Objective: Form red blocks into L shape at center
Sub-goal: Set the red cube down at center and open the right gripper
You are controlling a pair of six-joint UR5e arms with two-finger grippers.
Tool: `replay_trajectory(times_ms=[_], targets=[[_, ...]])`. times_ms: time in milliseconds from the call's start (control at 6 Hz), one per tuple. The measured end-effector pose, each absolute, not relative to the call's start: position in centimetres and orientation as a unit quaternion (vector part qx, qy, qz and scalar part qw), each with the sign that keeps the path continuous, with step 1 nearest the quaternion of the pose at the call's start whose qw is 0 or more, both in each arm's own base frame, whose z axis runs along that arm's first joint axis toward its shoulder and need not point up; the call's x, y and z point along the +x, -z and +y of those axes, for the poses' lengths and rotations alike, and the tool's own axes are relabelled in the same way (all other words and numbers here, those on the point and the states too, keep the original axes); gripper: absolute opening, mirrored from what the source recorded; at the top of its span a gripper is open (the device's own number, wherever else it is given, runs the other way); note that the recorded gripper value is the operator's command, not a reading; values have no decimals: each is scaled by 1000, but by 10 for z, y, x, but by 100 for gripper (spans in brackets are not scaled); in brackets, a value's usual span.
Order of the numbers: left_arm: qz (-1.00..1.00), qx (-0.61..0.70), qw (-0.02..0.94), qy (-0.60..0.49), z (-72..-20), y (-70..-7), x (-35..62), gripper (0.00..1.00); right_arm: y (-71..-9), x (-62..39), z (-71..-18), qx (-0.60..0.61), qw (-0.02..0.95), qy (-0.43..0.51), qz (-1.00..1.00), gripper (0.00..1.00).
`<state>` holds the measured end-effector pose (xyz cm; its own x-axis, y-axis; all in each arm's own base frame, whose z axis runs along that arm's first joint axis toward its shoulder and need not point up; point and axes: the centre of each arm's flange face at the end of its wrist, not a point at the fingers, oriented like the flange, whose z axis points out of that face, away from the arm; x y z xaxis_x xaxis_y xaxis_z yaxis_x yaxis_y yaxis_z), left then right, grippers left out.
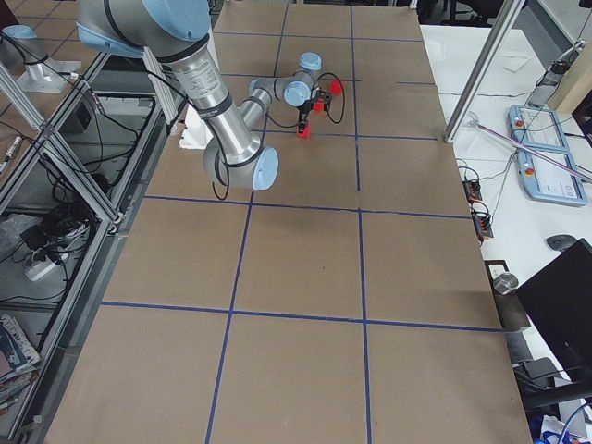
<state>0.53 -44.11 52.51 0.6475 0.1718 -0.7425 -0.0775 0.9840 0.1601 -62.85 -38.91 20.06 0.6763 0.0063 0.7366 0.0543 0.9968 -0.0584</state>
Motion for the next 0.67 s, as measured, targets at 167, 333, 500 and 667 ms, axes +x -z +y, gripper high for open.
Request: replay_trajectory(times_ms=[167,333,500,667], targets=[[414,57,906,-69,-441,-525,5,100,-201,-629,-388,-36,915,16,-402,91],[414,58,906,-69,-441,-524,5,100,-201,-631,-387,-34,916,16,-401,100],[414,58,906,-70,-440,-524,5,100,-200,-632,-385,-30,916,16,-400,100],[414,59,905,-70,-440,-523,5,100,-198,-632,-384,-26,916,17,-401,100]])
